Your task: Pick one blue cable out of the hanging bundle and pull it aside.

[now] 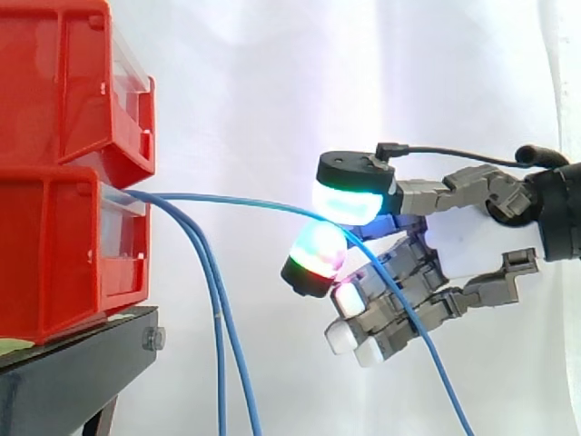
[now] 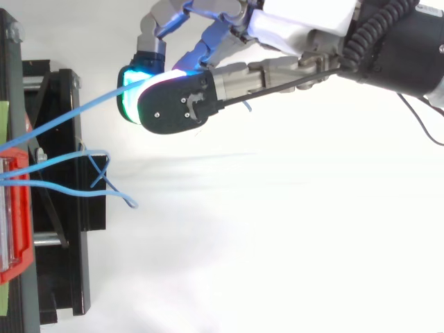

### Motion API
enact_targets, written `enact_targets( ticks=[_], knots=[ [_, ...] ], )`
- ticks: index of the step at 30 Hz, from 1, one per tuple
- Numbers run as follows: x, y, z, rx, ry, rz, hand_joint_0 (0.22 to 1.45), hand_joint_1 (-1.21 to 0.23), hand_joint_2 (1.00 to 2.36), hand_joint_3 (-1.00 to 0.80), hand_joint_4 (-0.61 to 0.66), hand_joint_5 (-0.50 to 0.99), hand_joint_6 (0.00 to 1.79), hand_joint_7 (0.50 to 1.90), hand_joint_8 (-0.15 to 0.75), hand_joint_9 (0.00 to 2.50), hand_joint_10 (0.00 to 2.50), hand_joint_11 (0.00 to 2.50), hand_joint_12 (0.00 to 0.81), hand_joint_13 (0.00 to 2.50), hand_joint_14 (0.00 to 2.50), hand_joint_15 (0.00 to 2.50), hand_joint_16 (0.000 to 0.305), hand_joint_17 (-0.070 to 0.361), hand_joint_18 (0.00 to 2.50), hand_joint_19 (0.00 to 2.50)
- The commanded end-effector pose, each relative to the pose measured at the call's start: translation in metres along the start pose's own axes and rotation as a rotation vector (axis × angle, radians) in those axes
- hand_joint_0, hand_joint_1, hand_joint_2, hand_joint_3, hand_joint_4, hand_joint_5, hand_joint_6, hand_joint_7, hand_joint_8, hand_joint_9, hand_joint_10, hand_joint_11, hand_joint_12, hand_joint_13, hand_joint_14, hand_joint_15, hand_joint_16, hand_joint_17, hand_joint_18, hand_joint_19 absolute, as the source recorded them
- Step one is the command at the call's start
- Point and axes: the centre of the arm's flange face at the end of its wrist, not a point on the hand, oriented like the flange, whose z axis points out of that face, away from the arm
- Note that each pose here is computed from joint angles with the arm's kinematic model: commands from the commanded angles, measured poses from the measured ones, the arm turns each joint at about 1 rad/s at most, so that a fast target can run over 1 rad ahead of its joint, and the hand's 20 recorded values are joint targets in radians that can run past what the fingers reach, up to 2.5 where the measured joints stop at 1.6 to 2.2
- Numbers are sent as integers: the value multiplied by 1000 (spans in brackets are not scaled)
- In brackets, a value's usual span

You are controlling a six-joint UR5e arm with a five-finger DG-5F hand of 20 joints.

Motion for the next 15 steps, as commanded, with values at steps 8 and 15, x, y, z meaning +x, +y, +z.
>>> enact_targets(
  ticks=[8,15],
  knots=[
    [-2,-2,0,2,-5,19,509,-429,1000,-500,44,-128,890,810,254,1004,17,545,287,829,18,463,43,97,630,414],
    [-6,-4,-1,20,-22,25,534,-433,1002,-469,53,-127,872,793,253,996,19,547,284,821,20,467,42,94,619,431]
  ],
)
